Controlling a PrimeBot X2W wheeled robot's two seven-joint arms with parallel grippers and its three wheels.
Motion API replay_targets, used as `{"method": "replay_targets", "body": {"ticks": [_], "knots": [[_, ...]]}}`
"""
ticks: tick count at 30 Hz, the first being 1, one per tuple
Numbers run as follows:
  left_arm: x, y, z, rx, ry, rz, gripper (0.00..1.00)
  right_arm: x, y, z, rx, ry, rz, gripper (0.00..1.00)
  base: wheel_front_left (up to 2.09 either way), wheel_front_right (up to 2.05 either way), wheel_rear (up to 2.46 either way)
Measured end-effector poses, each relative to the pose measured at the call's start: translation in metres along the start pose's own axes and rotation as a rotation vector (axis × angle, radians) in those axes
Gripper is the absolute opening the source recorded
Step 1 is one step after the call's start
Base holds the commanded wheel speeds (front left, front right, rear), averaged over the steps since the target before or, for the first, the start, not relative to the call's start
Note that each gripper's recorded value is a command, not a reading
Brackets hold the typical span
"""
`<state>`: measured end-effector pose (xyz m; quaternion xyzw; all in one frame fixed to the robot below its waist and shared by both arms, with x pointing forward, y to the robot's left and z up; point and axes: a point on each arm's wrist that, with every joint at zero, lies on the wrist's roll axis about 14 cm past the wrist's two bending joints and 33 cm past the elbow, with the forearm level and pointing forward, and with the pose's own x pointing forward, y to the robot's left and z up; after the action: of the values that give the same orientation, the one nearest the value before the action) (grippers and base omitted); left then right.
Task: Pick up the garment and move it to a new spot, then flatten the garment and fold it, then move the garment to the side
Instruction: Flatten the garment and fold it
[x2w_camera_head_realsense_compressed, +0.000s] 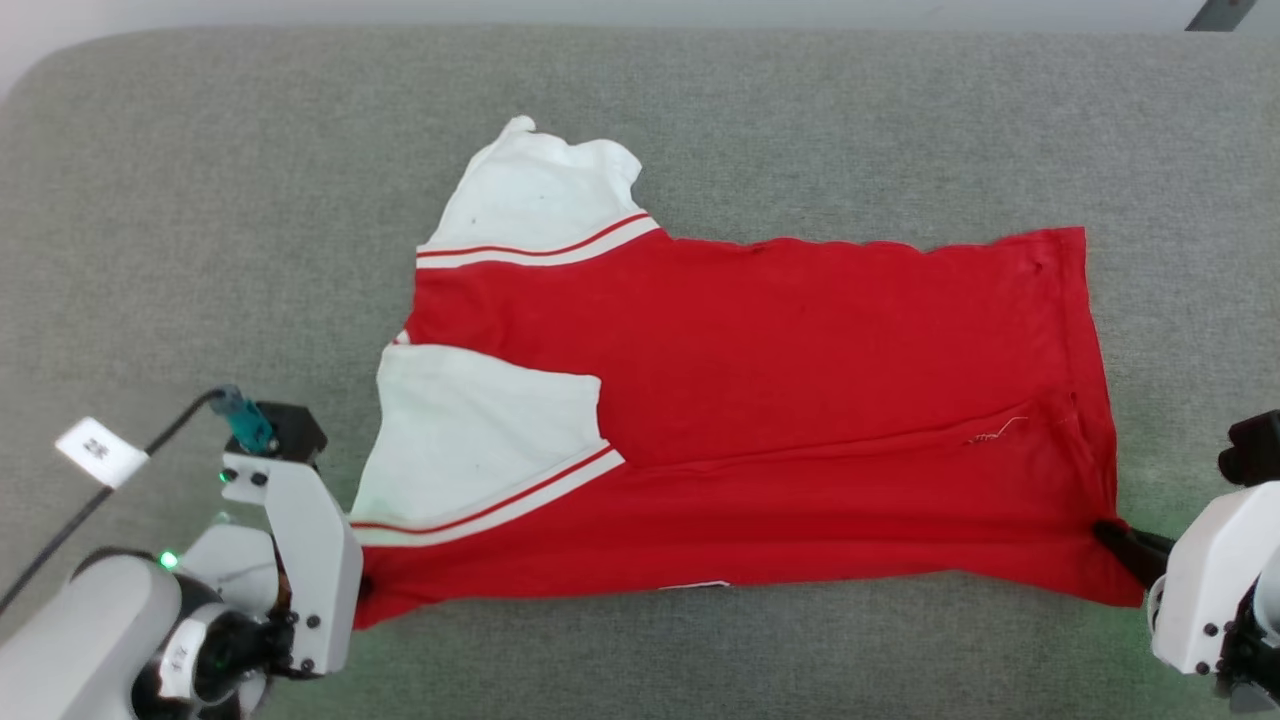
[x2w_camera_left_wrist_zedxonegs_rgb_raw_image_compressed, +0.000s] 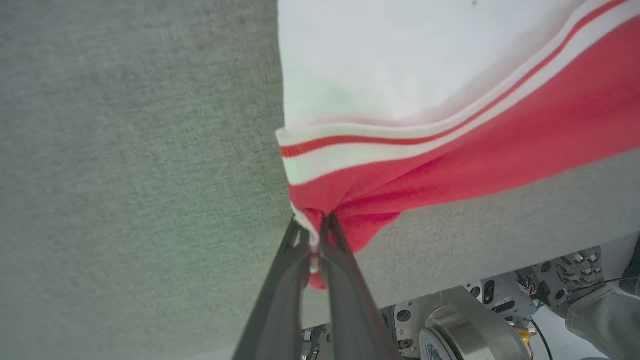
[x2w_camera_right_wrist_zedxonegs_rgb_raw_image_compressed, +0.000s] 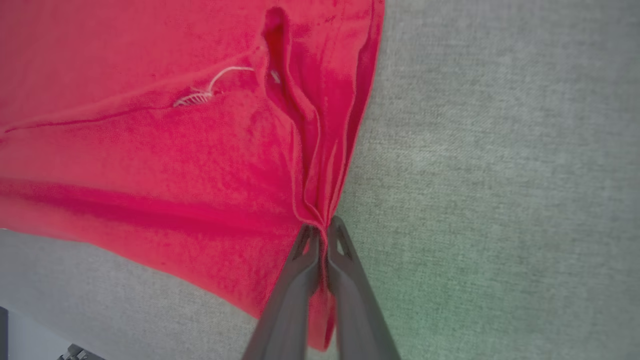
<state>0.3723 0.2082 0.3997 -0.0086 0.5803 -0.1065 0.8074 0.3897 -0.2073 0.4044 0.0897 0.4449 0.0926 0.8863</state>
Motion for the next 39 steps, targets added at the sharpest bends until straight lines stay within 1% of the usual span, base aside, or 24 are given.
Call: {"method": "replay_targets", "body": {"ticks": [3, 4, 5, 6, 7, 8, 9, 14, 17, 20, 23, 26, 31, 32, 35, 39], "knots": [[0.008, -0.003, -0.006, -0.009, 0.022, -0.009, 0.0, 0.001, 0.0, -0.005, 0.007, 0.004, -0.006, 0.0, 0.0, 0.0, 0.0], [0.009, -0.002, -0.006, -0.013, 0.022, -0.008, 0.02, 0.002, 0.0, -0.006, 0.011, 0.005, -0.005, 0.0, 0.0, 0.0, 0.0], [0.011, -0.002, -0.006, -0.012, 0.025, -0.008, 0.12, 0.003, 0.0, -0.007, 0.007, 0.003, -0.011, 0.0, 0.0, 0.0, 0.0], [0.012, -0.001, -0.005, -0.007, 0.023, -0.006, 0.32, 0.003, -0.001, -0.006, 0.002, -0.005, -0.016, 0.02, 0.0, 0.0, 0.0], [0.013, 0.0, -0.003, -0.005, 0.017, -0.002, 0.5, 0.004, -0.001, -0.005, -0.001, -0.014, -0.02, 0.32, 0.0, 0.0, 0.0], [0.013, 0.001, 0.0, -0.001, 0.009, -0.002, 0.84, 0.005, -0.001, -0.003, -0.003, -0.021, -0.022, 0.55, 0.0, 0.0, 0.0], [0.012, 0.001, 0.004, 0.003, 0.0, 0.002, 1.0, 0.005, -0.001, -0.001, -0.004, -0.03, -0.021, 1.0, 0.0, 0.0, 0.0], [0.002, 0.004, 0.026, 0.039, -0.047, 0.02, 1.0, 0.001, -0.003, 0.013, -0.004, -0.096, -0.027, 1.0, 0.0, 0.0, 0.0], [-0.01, 0.006, 0.05, 0.062, -0.102, 0.033, 1.0, -0.003, -0.006, 0.023, -0.006, -0.148, -0.039, 1.0, 0.0, 0.0, 0.0], [-0.02, 0.005, 0.075, 0.09, -0.164, 0.046, 1.0, -0.009, -0.007, 0.04, -0.009, -0.23, -0.046, 1.0, 0.0, 0.0, 0.0], [-0.031, -0.001, 0.109, 0.129, -0.259, 0.04, 1.0, -0.017, -0.005, 0.062, -0.016, -0.347, -0.044, 1.0, 0.0, 0.0, 0.0], [-0.039, -0.008, 0.148, 0.179, -0.376, 0.038, 1.0, -0.028, 0.0, 0.09, -0.023, -0.501, -0.037, 1.0, 0.0, 0.0, 0.0], [-0.036, -0.018, 0.196, 0.24, -0.495, 0.034, 1.0, -0.048, 0.007, 0.124, -0.042, -0.737, -0.022, 1.0, 0.0, 0.0, 0.0], [-0.036, -0.018, 0.196, 0.24, -0.495, 0.034, 1.0, -0.048, 0.007, 0.124, -0.042, -0.737, -0.022, 1.0, 0.0, 0.0, 0.0], [-0.029, -0.02, 0.219, 0.26, -0.534, 0.037, 1.0, -0.058, 0.007, 0.136, -0.053, -0.854, -0.027, 1.0, 0.0, 0.0, 0.0], [-0.014, -0.026, 0.25, 0.293, -0.563, 0.034, 1.0, -0.063, -0.002, 0.136, -0.054, -0.94, -0.055, 1.0, 0.0, 0.0, 0.0]]}}
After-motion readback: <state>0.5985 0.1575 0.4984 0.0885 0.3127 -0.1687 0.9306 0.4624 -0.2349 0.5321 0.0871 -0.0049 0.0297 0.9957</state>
